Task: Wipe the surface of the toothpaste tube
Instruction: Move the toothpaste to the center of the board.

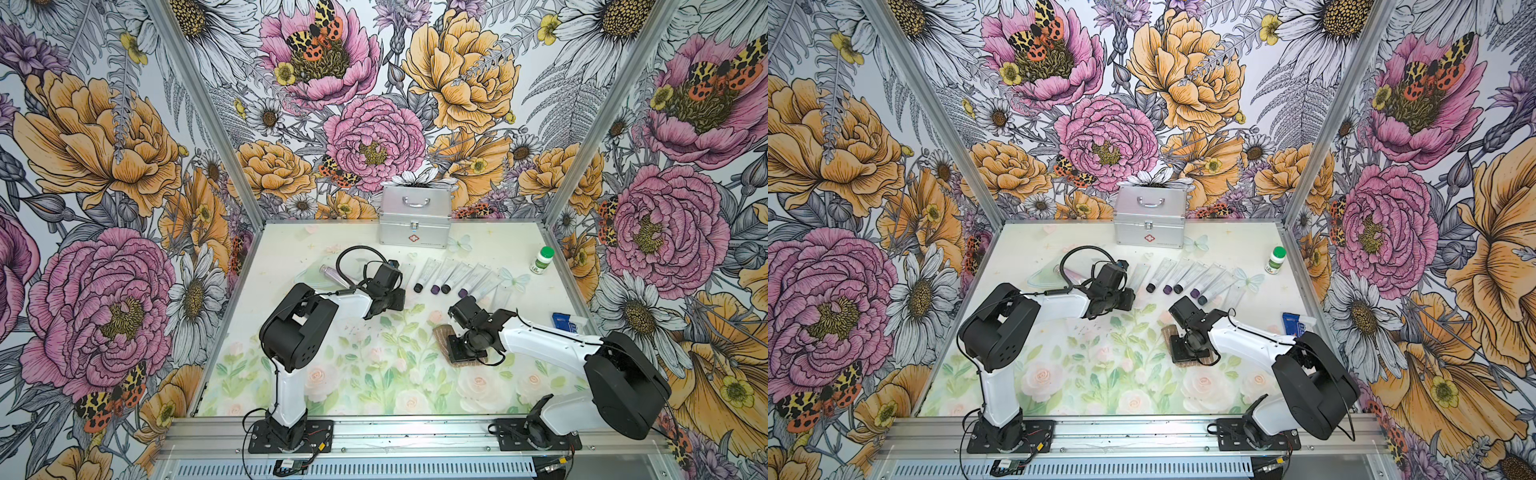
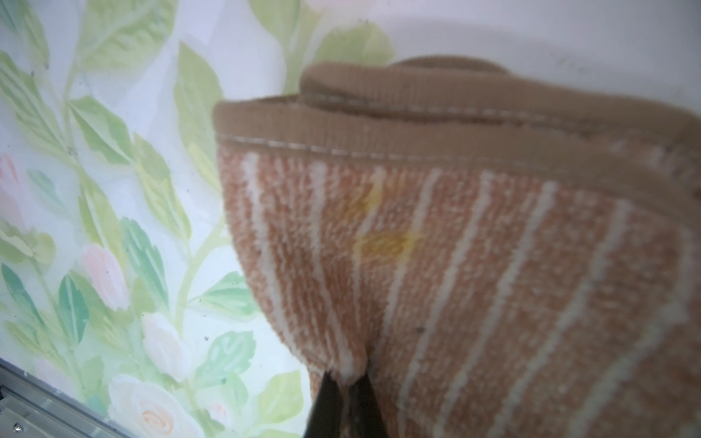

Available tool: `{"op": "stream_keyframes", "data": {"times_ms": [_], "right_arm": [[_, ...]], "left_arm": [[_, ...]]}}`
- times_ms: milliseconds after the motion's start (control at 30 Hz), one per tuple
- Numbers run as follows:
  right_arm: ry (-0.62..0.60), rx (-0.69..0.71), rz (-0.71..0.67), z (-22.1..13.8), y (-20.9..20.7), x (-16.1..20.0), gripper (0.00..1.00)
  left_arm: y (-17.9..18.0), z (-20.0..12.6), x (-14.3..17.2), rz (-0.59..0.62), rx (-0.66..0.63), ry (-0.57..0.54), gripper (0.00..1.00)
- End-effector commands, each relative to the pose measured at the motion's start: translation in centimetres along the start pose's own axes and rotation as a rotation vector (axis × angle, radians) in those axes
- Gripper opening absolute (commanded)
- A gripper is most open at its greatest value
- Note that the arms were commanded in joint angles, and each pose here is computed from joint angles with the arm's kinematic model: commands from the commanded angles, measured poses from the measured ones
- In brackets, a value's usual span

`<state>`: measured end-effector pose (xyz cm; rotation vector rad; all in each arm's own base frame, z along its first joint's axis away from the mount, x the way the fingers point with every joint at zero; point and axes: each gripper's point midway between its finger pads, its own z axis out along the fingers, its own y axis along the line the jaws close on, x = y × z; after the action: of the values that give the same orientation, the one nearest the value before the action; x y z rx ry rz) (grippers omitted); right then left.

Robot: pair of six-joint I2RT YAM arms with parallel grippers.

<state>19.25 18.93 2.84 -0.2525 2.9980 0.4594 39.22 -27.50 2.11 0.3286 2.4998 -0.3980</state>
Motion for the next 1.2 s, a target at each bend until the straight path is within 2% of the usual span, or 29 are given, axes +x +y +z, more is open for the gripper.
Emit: {"op": "stream_keyframes", "data": {"times_ms": [0, 200, 367, 467, 600, 700, 833, 1000, 1167], "right_arm": [[-0.028, 0.014, -0.003, -0.4, 0.2, -0.7, 0.00], [-0.034, 0.027, -0.009, -0.3, 0.1, -1.2, 0.00], [-0.036, 0.032, -0.013, -0.2, 0.1, -1.6, 0.00], [-0.035, 0.034, -0.014, -0.2, 0.0, -1.8, 0.00], [-0.034, 0.034, -0.012, -0.1, -0.2, -1.9, 0.00], [-0.033, 0.033, -0.014, -0.2, -0.1, -1.9, 0.00], [-0.034, 0.030, -0.013, -0.2, -0.2, -1.8, 0.00], [-0.036, 0.030, -0.014, -0.2, -0.2, -1.8, 0.00], [-0.031, 0.028, -0.013, 0.0, -0.2, -1.7, 0.00]], "left_arm": [[-1.2, 1.3, -0.3, 0.038, 0.057, 0.057, 0.31], [-1.7, 2.9, -2.5, 0.031, 0.074, 0.047, 0.31], [-1.8, 3.5, -3.0, 0.031, 0.074, 0.046, 0.32], [-1.5, 3.2, -3.3, 0.019, 0.055, 0.032, 0.42], [-0.1, 1.0, -4.8, -0.025, 0.002, -0.019, 0.65], [1.5, -1.7, -6.4, -0.045, -0.057, -0.060, 0.74], [4.6, -5.2, -8.1, -0.097, -0.130, -0.097, 0.82], [9.3, -8.4, -8.7, -0.190, -0.203, -0.125, 0.86], [14.1, -9.3, -8.4, -0.289, -0.257, -0.122, 0.87]]}}
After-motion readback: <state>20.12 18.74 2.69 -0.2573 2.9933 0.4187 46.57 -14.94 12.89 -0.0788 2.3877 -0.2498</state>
